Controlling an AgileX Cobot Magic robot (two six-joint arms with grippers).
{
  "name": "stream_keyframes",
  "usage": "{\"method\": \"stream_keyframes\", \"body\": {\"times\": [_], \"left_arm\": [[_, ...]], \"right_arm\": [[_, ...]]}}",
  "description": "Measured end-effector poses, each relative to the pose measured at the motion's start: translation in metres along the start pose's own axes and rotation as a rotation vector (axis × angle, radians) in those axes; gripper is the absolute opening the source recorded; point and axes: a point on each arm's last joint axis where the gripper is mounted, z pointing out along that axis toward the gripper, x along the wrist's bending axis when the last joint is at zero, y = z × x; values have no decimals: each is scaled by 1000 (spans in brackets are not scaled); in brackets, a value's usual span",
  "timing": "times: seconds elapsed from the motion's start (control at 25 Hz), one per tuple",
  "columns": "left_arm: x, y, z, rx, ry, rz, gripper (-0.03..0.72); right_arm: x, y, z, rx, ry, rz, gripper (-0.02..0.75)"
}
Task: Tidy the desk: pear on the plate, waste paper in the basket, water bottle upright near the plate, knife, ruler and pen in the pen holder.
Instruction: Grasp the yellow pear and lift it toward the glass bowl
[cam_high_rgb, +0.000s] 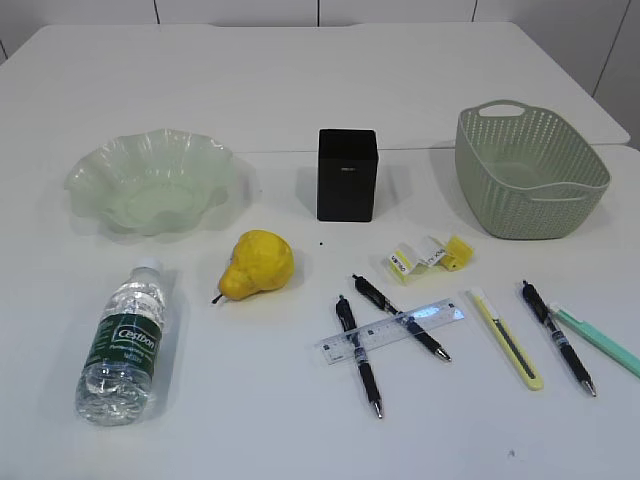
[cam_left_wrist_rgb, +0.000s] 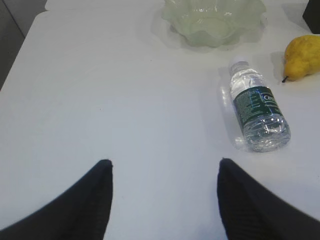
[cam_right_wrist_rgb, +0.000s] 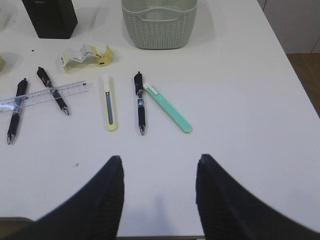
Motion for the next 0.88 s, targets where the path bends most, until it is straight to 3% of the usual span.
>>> {"method": "stream_keyframes", "body": {"times": [0.88], "left_arm": [[0,0,0,0,0,0,465]], "right_arm": [[0,0,0,0,0,0,356]]}}
